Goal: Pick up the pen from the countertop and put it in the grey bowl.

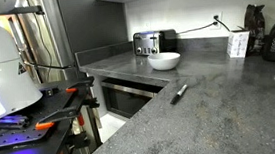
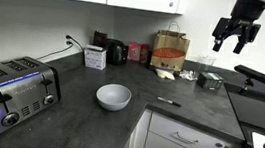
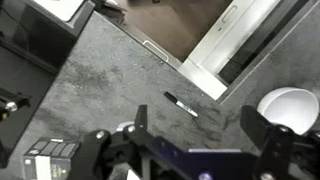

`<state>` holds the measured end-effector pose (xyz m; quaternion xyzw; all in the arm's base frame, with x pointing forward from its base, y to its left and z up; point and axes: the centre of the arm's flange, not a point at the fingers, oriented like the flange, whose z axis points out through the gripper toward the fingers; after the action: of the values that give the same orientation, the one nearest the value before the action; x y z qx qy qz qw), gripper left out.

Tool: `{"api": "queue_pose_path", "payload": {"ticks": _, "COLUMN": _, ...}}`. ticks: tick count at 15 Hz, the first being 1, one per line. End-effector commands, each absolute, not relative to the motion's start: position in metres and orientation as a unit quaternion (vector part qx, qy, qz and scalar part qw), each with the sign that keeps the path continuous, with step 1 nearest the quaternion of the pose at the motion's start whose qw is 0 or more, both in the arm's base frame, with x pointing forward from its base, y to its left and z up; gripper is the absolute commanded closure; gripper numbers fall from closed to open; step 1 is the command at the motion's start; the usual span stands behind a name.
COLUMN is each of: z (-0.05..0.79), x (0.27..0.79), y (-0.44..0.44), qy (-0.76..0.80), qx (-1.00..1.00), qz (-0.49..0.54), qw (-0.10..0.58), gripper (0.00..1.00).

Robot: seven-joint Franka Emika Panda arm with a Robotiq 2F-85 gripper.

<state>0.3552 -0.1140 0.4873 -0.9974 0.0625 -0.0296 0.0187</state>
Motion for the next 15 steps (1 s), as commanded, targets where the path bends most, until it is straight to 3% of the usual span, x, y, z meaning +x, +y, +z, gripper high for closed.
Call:
{"api": "queue_pose_path", "payload": {"ticks": 1, "z": 0.487, "x": 0.355, "y": -0.114, "qy": 0.063, "qx": -0.997, "qz": -0.030, "qw": 0.019, "gripper": 0.00}}
{"api": "queue_pose_path", "payload": {"ticks": 7, "z": 0.487, "x": 0.355, "y": -0.114, "qy": 0.063, "qx": -0.997, "qz": -0.030, "qw": 0.019, "gripper": 0.00}}
{"api": "queue_pose_path", "payload": {"ticks": 15, "z": 0.397, "x": 0.396, "y": -0.089, "qy": -0.166, "qx": -0.984, "qz": 0.066, "qw": 0.023, "gripper": 0.00}}
